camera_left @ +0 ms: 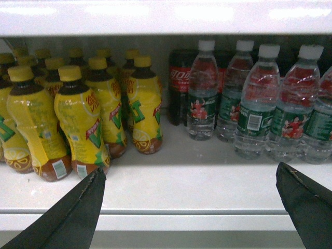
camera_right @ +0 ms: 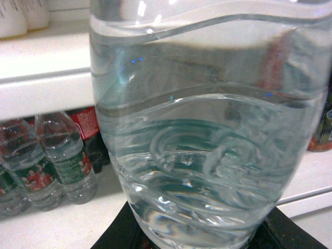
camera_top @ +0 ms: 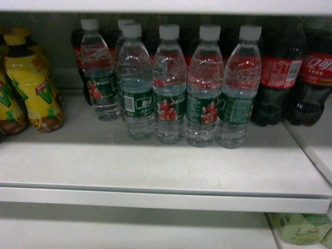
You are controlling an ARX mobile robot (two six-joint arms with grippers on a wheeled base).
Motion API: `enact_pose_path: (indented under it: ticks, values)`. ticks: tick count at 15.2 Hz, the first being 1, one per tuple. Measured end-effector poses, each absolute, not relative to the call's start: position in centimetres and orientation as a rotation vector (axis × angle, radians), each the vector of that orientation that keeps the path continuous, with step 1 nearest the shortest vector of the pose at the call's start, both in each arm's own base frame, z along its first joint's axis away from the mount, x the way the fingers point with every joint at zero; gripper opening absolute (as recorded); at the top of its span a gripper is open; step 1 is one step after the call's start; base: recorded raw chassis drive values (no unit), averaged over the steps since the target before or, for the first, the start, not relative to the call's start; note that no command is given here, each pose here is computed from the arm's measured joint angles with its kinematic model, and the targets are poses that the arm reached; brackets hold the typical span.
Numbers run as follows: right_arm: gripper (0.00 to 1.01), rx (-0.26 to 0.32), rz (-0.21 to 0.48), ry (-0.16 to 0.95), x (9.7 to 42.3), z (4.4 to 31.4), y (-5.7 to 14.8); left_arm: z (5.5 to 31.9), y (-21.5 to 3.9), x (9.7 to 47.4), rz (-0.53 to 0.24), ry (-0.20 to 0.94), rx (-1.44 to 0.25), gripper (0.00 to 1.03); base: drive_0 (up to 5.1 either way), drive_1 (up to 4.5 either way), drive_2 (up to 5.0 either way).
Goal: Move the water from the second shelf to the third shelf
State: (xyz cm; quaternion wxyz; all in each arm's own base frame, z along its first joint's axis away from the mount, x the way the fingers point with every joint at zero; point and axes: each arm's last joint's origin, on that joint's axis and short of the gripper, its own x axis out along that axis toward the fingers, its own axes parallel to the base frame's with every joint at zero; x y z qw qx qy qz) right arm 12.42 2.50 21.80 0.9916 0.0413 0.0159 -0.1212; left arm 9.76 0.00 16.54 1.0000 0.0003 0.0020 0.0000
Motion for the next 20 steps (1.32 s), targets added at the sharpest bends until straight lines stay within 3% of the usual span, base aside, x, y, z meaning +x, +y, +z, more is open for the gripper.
enact_pose_path:
  ticks: [20]
  values:
    - [0.36,0.084,-0.244,0.029,12.42,21.85,2.49,16.57,0.00,9.76,0.000,0.001,0.001,0.98,0.0,0.00,0.0]
